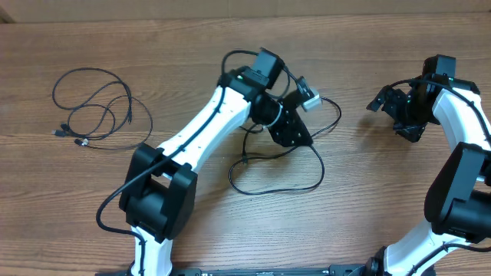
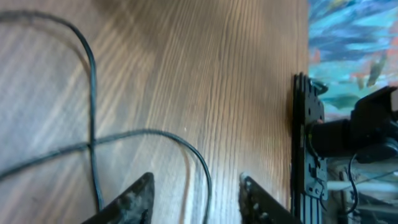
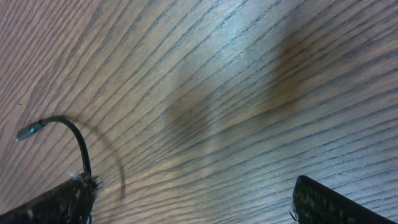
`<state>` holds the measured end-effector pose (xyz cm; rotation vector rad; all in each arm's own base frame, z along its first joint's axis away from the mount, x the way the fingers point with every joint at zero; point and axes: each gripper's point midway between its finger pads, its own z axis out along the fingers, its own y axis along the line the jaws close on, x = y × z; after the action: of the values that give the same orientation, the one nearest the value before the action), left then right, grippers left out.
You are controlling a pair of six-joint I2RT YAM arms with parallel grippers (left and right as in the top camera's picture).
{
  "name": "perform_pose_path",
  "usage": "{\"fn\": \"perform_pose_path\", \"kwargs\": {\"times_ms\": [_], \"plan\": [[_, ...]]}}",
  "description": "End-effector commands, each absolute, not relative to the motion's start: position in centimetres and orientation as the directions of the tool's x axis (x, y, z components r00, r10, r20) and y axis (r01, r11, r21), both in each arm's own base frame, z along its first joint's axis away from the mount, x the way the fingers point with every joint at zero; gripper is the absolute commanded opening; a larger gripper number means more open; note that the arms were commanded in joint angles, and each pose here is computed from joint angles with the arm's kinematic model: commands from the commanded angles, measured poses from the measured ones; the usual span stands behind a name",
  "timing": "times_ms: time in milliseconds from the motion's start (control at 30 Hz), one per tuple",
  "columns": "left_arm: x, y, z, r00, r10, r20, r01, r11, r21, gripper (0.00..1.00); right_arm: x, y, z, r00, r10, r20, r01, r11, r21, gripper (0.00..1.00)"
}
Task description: Untangle cables
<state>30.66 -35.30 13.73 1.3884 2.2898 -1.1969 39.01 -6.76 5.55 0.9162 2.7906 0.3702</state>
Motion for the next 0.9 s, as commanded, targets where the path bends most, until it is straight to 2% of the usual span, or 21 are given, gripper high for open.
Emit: {"fn": "perform_pose_path", "kwargs": {"times_ms": [0, 133, 300, 367, 567, 733, 867], "plan": [[29.3, -35.3, 11.0, -0.554, 0.711, -0.433, 0.804, 0.323, -0.499, 0.61, 39.7, -7.1, 6.9, -0.791, 0.595, -0.139, 0.540, 0.788, 0.296, 1.00], [28.6, -34.9, 9.5, -0.591, 0.734, -0.334, 0.787, 0.435, -0.437, 0.62, 39.7, -7.1, 6.9, -0.791, 0.596, -0.139, 0.541, 0.787, 0.296, 1.00], [29.2, -31.8, 7.4, -0.683, 0.709, -0.177, 0.726, 0.633, -0.268, 0.62, 39.7, -7.1, 6.9, -0.791, 0.596, -0.139, 0.541, 0.787, 0.296, 1.00], [29.1, -30.0, 7.0, -0.703, 0.702, -0.113, 0.708, 0.677, -0.203, 0.62, 39.7, -7.1, 6.9, -0.791, 0.595, -0.139, 0.540, 0.788, 0.296, 1.00], [28.9, -25.3, 6.5, -0.719, 0.695, 0.032, 0.694, 0.719, -0.033, 0.65, 39.7, -7.1, 6.9, -0.791, 0.595, -0.139, 0.540, 0.788, 0.296, 1.00], [28.7, -23.8, 6.4, -0.718, 0.692, 0.082, 0.695, 0.719, 0.022, 0.63, 39.7, -7.1, 6.9, -0.791, 0.596, -0.139, 0.541, 0.787, 0.296, 1.00], [29.5, -22.3, 6.1, -0.770, 0.632, 0.090, 0.638, 0.762, 0.113, 0.61, 39.7, -7.1, 6.9, -0.791, 0.595, -0.139, 0.540, 0.788, 0.296, 1.00]]}}
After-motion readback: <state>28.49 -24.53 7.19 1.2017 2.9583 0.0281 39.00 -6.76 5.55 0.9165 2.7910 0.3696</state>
